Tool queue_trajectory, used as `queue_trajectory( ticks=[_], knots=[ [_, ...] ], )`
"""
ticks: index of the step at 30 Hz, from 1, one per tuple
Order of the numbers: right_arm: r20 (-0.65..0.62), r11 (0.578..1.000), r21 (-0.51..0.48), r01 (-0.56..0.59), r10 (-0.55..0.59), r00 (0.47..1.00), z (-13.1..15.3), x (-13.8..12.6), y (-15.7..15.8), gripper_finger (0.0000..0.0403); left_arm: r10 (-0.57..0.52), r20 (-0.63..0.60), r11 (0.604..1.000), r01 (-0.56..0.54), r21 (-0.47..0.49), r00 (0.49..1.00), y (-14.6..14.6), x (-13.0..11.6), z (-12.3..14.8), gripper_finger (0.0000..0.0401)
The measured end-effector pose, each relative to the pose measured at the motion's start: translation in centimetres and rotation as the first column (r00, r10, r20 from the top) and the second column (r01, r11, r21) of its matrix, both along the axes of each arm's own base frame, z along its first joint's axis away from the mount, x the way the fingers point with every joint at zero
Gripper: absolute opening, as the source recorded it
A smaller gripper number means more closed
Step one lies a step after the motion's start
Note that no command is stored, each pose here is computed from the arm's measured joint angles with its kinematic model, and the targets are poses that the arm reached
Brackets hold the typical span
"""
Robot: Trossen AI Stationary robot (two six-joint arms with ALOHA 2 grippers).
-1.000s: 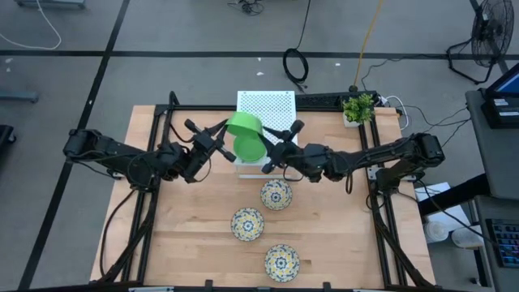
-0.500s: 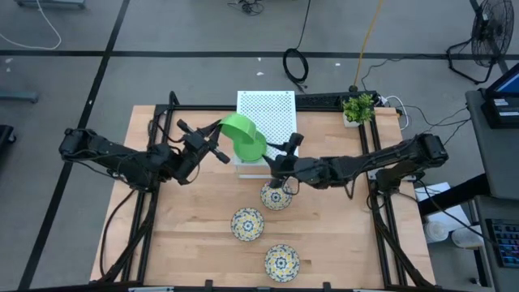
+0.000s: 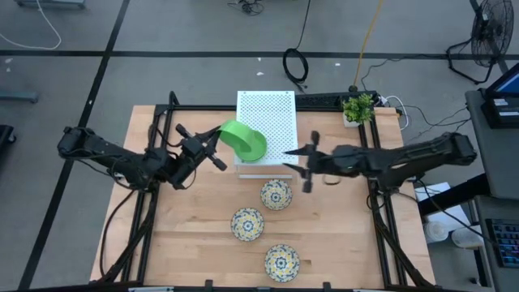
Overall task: Pick & Place Mini bowls
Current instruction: Stack the green bowl on the shelf
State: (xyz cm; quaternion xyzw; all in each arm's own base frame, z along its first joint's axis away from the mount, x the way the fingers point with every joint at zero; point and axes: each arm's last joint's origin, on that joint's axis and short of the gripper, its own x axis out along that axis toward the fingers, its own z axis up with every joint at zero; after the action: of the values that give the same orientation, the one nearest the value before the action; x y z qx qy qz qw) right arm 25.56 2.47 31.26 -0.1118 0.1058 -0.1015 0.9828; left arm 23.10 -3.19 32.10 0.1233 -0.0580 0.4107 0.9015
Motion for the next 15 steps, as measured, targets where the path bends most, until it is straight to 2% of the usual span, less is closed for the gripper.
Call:
queue_trajectory(
  ticks=[5, 10, 15],
  knots=[
    [0.149, 0.999, 0.003, -0.046, 0.045, 0.988, -2.2, -3.9, -0.5, 0.0132, -0.010, 0.015, 1.000, 0.010, -0.015, 1.000, -0.1, 0.0, 0.0, 0.0006],
    [0.286, 0.999, 0.013, -0.049, 0.043, 0.957, -3.9, -6.4, -0.8, 0.0130, -0.021, 0.033, 0.999, 0.022, -0.046, 0.999, 0.1, 0.2, 0.8, 0.0015],
    [0.293, 0.998, -0.046, -0.042, 0.054, 0.955, -4.7, -7.7, -1.0, 0.0130, -0.015, -0.117, 0.997, 0.006, -0.072, 0.993, 0.8, 1.3, 3.6, 0.0007]
  ],
)
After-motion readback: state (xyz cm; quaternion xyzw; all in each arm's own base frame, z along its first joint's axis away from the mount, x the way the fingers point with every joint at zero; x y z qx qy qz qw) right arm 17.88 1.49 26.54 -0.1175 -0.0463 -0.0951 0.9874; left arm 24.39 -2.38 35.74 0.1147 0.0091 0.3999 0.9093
